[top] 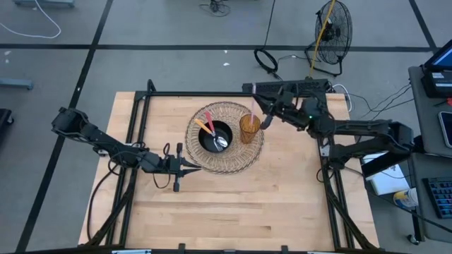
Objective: Pick & Place Utensil
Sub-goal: Put the pink straw into the orange cup on the woven mat
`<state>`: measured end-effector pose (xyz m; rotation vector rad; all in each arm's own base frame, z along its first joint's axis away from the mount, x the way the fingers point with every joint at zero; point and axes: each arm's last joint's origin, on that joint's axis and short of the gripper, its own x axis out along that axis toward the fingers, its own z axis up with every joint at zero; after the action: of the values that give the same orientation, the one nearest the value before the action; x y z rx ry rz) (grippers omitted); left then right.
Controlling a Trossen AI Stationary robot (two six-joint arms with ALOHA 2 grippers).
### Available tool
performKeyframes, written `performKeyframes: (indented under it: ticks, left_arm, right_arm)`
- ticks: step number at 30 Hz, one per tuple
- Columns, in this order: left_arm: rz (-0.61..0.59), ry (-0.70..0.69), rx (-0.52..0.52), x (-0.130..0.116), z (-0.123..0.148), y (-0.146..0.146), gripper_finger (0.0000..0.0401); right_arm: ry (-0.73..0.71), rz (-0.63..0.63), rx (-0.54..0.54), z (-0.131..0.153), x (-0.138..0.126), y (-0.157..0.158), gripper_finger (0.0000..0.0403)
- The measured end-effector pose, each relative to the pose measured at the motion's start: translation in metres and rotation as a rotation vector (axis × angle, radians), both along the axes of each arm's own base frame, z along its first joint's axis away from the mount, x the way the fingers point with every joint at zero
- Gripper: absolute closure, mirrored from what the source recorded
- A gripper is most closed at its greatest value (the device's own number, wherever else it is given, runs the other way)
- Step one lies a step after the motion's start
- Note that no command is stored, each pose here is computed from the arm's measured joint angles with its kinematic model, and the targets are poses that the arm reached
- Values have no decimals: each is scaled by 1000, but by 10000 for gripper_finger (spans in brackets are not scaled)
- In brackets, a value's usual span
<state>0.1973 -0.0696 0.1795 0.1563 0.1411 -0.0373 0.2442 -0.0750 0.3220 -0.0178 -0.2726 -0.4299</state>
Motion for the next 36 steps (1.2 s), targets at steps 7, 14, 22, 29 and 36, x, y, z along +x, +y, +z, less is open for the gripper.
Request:
performKeyframes:
  ticks: [7, 14, 22, 29, 36]
  left_arm:
    - [-1, 0, 2, 0, 0, 0, 377]
    - [-1, 0, 2, 0, 0, 0, 378]
    - [-1, 0, 1, 0, 0, 0, 378]
    - [0, 0, -1, 0, 0, 0, 378]
    - [0, -1, -1, 0, 0, 0, 377]
  right_arm:
    - [12, 4, 19, -3, 2, -1, 394]
    - [39, 14, 65, -30, -2, 1, 394]
    - [-76, 24, 49, -65, -23, 7, 394]
    - [-33, 49, 63, -83, -30, 10, 394]
    - [-20, 103, 57, -86, -30, 11, 394]
